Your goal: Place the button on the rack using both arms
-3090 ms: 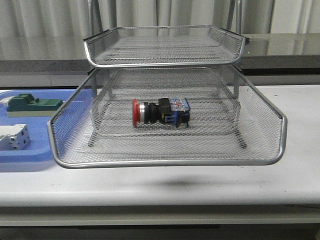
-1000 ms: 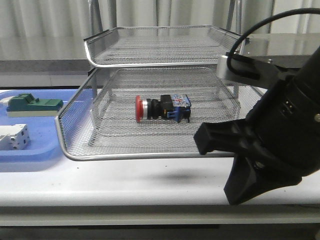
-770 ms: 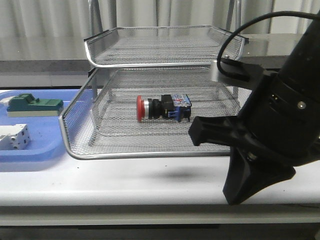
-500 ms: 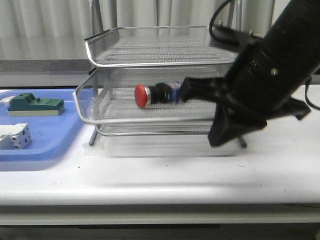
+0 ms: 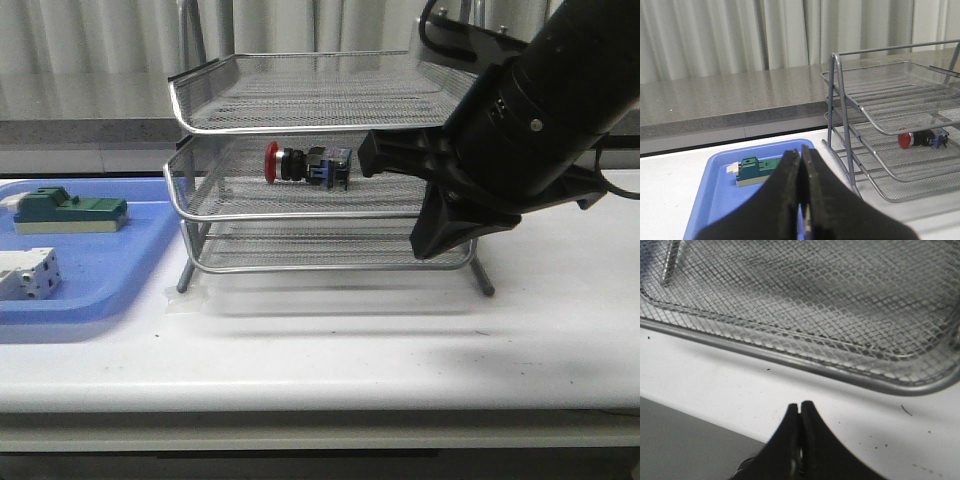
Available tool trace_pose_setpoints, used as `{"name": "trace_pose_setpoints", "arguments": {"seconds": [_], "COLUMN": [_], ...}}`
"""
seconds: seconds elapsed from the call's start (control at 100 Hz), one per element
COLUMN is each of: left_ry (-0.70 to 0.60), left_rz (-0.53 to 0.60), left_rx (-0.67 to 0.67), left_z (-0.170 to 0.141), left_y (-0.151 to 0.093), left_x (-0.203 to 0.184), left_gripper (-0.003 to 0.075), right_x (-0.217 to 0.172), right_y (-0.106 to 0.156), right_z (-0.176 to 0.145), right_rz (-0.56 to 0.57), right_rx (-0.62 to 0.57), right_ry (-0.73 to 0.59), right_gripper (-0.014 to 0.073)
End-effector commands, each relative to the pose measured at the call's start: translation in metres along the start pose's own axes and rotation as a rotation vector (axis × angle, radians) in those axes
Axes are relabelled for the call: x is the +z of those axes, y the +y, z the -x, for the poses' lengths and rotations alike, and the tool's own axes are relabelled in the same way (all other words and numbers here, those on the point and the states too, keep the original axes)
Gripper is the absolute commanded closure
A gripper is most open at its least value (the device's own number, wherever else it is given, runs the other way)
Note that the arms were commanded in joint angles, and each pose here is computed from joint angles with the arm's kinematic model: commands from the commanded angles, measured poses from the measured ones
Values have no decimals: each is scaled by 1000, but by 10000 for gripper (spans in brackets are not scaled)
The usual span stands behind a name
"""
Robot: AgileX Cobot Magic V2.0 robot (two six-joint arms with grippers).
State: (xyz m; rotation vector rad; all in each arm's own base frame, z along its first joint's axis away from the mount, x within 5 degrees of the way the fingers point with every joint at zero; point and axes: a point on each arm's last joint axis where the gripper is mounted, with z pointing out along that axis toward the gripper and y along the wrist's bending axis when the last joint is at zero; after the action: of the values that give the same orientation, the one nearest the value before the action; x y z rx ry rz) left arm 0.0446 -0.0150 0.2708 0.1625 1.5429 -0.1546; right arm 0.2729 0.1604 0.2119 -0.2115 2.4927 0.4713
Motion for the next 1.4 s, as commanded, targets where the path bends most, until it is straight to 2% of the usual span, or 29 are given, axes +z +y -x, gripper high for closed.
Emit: {"name": "trace_pose_setpoints", "arguments": {"seconds": [0.0,0.35,0.55,0.79,0.94,1.13,1.39], "left_ry": [-85,-83,-83,-83,-83,-83,-83], "left_rz": [29,29,29,29,29,29,29], "left_rx": [-21,-21,-21,-21,-21,-21,-21], "left_z": [14,14,14,14,14,14,14], "left_y": [3,3,3,3,3,3,3], "left_x": [-1,-1,-1,-1,-1,-1,-1], "left_gripper": [741,741,741,741,741,741,741], "right_x": [-15,-41,-71,-127,-164,-203,-225], "right_y": [5,10,6,-30,-43,-49,-57], "right_z": [17,22,26,35,31,12,-48], "right_rz": [25,46,24,-110,-202,-270,-295], "right_rx": [-19,-36,-107,-127,-163,-195,-181], "right_ry": [-108,-159,-202,-319,-387,-475,-554], "right_gripper": [694,694,694,694,694,694,694]}}
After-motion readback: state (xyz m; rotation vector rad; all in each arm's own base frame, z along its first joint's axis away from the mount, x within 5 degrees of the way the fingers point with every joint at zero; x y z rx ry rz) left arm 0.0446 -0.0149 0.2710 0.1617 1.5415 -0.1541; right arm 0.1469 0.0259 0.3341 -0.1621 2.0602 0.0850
